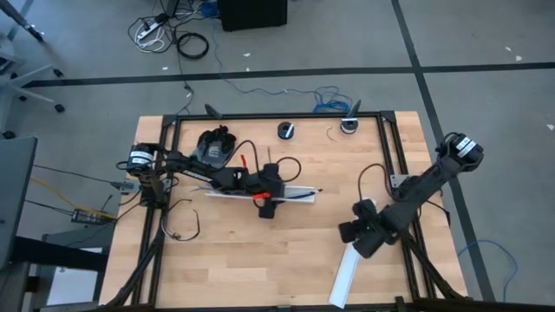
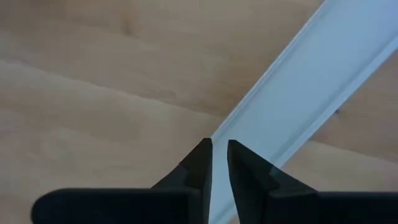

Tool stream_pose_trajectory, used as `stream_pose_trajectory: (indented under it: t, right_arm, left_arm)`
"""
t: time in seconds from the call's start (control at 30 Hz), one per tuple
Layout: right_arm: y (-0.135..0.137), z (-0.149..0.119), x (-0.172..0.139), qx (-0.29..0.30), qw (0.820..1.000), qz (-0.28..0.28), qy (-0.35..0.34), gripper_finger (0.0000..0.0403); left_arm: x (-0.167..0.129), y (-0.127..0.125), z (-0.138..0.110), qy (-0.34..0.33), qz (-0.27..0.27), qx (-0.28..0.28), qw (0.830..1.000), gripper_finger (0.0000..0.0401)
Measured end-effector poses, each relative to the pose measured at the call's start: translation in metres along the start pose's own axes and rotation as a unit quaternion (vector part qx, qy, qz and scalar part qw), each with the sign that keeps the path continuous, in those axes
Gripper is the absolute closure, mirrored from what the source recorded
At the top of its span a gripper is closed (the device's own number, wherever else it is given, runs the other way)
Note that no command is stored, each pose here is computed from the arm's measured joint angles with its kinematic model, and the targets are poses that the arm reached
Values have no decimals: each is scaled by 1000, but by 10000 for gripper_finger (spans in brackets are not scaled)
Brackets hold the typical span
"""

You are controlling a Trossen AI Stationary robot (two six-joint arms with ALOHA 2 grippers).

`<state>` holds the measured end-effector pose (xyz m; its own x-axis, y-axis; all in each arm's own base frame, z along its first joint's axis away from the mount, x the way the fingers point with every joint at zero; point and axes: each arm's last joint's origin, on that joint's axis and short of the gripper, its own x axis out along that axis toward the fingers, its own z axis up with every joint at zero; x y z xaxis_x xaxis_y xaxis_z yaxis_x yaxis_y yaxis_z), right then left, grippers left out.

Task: Ziptie cables
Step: Close the white cable duct

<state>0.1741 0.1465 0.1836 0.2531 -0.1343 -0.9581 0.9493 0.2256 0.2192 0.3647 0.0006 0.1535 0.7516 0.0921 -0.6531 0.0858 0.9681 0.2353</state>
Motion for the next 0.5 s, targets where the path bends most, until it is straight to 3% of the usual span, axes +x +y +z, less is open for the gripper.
stream_pose_trajectory:
  t: [0.2,0.33,0.5]
  right_arm:
    - [-6,-13,-4,6,1000,4,15,355]
    - [-8,-17,0,27,998,-32,55,359]
    - [-6,-18,12,48,995,-74,56,372]
  left_arm:
    - [0,1,6,-29,7,-3,1000,158]
    - [0,1,6,-31,7,-3,999,158]
    - [0,1,6,-31,7,-3,999,158]
